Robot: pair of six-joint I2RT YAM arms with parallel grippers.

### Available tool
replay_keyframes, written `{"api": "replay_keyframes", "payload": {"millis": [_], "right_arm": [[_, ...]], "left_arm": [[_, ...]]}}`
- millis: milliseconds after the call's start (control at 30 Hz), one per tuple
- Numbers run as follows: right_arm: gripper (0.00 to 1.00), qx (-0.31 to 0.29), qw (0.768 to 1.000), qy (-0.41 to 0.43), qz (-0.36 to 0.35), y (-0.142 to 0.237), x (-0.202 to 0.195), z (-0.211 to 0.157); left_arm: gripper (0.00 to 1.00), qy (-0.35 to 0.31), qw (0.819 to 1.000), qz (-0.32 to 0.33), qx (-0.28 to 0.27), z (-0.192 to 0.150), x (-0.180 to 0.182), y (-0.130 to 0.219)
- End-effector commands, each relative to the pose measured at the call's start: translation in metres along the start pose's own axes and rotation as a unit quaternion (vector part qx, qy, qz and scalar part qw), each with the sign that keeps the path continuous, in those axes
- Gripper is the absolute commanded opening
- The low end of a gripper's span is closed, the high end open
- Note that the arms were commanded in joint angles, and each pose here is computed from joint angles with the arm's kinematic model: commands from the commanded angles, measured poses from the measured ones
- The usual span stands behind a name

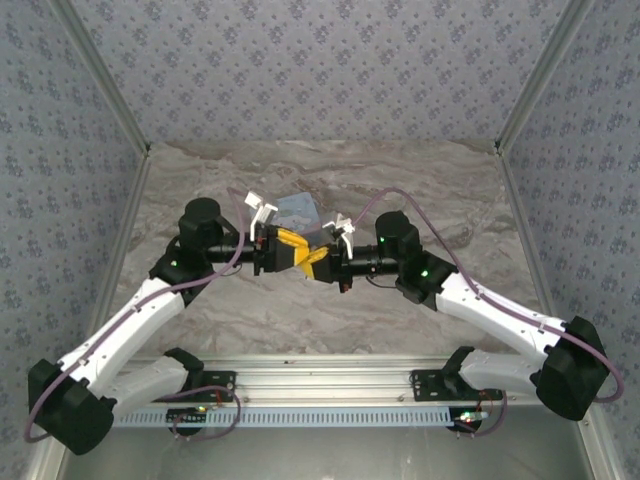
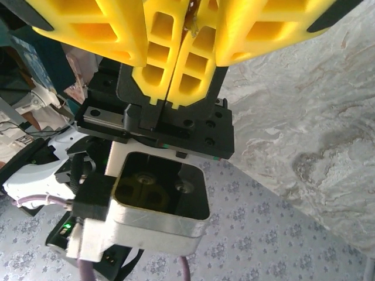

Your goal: Unlock a padlock with a key

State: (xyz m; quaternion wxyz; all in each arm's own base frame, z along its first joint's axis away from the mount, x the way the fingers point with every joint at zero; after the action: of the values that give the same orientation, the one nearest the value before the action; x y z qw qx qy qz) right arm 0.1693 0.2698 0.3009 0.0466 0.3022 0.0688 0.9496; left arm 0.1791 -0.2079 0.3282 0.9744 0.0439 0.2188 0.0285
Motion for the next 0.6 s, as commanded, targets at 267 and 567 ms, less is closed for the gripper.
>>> {"api": "replay_keyframes", "payload": {"millis": [267,567], "right_arm": [[0.0,-0.014,0.999,0.029,0.019,0.0098,0.018,0.0156],[0.0,-0.016,0.999,0.029,0.021,0.0091,0.0179,0.016]], "left_arm": [[0.32,-0.016,1.0,-0.024,0.011,-0.0032,-0.0032,-0.0057],[0.0,-0.011,1.0,0.001,0.003,-0.0058,-0.0029,-0.0048]]}}
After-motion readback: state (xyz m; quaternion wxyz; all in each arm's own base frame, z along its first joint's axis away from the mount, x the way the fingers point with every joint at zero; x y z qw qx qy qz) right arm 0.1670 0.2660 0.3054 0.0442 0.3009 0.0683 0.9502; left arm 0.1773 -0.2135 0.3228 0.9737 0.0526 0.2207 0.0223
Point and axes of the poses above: each hand's point on the last joint's axis, 136 mm out from that joint toward the fingers, its own y axis back along the fingers, its own x axis along the line the jaws close on, z = x × y, the point moved 7 cm from there along y, back along the fingers, and after that the axes turned 10 degrees about -y, right-handed, at the moved point
